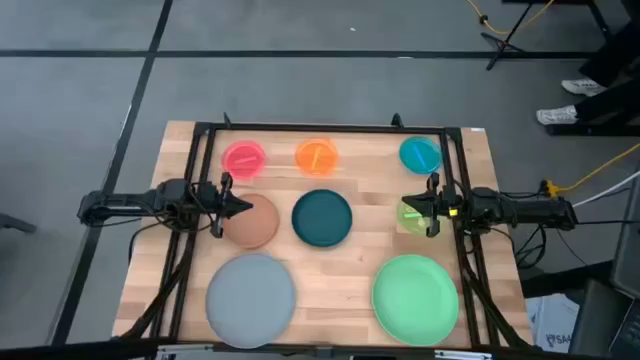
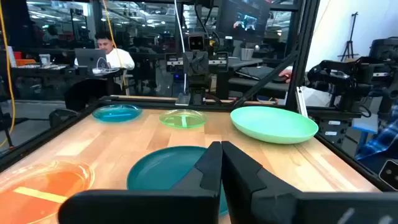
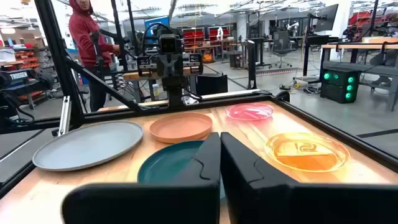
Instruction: Stack plastic plates
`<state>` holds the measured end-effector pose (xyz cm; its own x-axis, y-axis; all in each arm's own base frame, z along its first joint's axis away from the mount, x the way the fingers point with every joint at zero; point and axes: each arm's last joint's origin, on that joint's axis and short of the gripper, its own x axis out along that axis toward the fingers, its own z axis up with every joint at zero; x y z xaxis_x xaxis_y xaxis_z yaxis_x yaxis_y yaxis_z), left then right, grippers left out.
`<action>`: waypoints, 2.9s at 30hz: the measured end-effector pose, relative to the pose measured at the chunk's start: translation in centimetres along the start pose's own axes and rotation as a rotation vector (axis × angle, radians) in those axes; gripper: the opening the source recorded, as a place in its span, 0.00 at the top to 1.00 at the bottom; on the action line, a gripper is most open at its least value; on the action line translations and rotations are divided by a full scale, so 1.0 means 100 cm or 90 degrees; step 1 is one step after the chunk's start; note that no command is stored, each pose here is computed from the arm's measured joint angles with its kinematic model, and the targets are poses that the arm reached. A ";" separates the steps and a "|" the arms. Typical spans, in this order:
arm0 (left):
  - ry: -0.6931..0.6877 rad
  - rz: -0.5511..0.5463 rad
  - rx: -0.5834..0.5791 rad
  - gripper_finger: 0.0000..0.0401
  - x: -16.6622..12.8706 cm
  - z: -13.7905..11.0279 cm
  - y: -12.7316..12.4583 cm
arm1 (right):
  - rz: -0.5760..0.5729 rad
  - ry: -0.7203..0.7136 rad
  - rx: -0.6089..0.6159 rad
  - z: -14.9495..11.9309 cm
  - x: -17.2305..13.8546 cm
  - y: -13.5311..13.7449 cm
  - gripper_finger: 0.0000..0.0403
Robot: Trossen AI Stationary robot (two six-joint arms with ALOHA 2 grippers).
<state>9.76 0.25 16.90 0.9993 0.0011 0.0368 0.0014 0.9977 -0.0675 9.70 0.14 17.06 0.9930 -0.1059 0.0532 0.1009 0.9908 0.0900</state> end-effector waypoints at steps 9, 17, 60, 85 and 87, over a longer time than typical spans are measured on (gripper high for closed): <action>0.000 0.000 0.000 0.99 0.000 0.000 0.000 | 0.000 0.000 0.000 0.000 0.000 0.000 1.00; 0.000 0.000 0.000 0.99 0.000 0.000 0.000 | 0.000 0.000 0.000 0.000 0.000 0.000 1.00; -0.013 0.165 0.032 0.99 -0.001 0.001 0.007 | 0.000 0.000 0.000 0.000 0.000 0.000 1.00; -0.083 0.014 -0.085 0.99 0.000 0.012 0.000 | -0.021 -0.019 -0.004 0.003 0.000 -0.001 1.00; -0.095 0.012 -0.086 0.99 -0.001 0.014 0.000 | -0.032 -0.023 -0.001 0.003 0.000 -0.001 1.00</action>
<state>9.64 0.35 18.31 0.9826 0.0391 0.1817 -0.0015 0.9793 -0.2026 9.66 -0.02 17.38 0.9837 -0.1582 0.0852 0.1504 0.9844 0.0915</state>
